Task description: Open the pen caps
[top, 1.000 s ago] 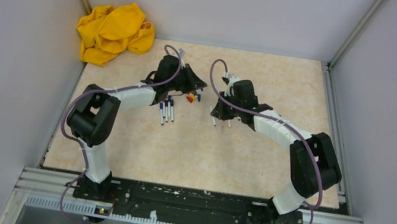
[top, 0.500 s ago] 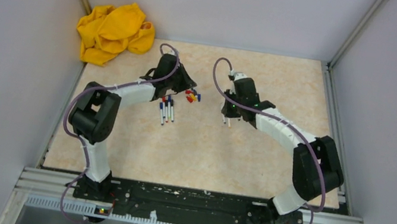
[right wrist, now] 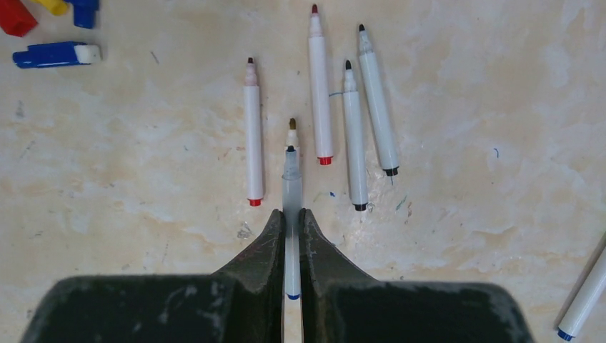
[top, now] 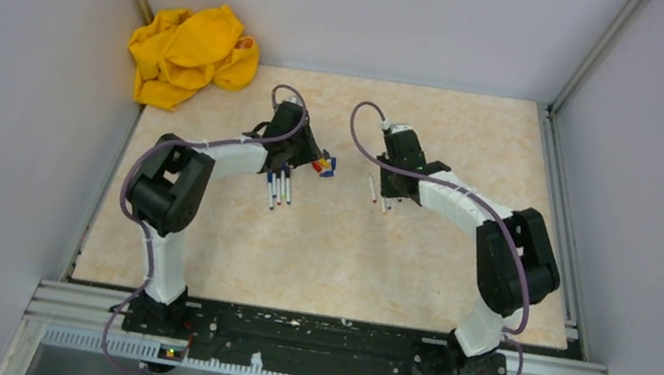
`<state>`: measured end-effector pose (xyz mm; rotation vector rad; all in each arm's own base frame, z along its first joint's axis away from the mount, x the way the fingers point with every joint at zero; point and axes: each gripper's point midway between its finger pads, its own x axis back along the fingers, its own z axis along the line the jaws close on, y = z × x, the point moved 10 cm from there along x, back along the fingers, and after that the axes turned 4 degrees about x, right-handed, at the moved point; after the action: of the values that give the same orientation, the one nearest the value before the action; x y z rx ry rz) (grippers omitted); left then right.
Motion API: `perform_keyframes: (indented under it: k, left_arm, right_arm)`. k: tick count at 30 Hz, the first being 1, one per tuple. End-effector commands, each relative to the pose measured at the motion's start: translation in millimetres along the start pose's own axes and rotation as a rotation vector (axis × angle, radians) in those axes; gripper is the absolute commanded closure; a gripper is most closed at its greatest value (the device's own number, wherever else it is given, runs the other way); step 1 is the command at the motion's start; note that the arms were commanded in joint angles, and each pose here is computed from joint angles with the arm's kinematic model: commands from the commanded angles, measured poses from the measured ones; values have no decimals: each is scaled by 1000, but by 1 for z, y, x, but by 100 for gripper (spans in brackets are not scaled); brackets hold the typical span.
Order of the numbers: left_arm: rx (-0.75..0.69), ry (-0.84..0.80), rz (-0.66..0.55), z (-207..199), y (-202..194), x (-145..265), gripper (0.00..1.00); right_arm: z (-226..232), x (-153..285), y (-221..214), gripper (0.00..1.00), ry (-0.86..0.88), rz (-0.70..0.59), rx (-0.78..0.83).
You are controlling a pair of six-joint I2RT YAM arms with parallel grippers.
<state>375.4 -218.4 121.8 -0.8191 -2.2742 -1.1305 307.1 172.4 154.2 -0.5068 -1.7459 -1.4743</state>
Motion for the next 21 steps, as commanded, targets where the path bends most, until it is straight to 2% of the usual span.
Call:
perform_keyframes:
  k: [1, 17, 21]
  left_arm:
    - [-19, 26, -7, 2, -1, -5, 65]
    - [-9, -17, -49, -11, 9, 11, 62]
    - [-4, -30, -61, -15, 11, 17, 58]
  right_arm:
    - [-5, -4, 18, 100, -41, -32, 21]
    - [-5, -29, 1, 100, -58, 57, 70]
    - [-5, -30, 0, 90, -53, 64, 73]
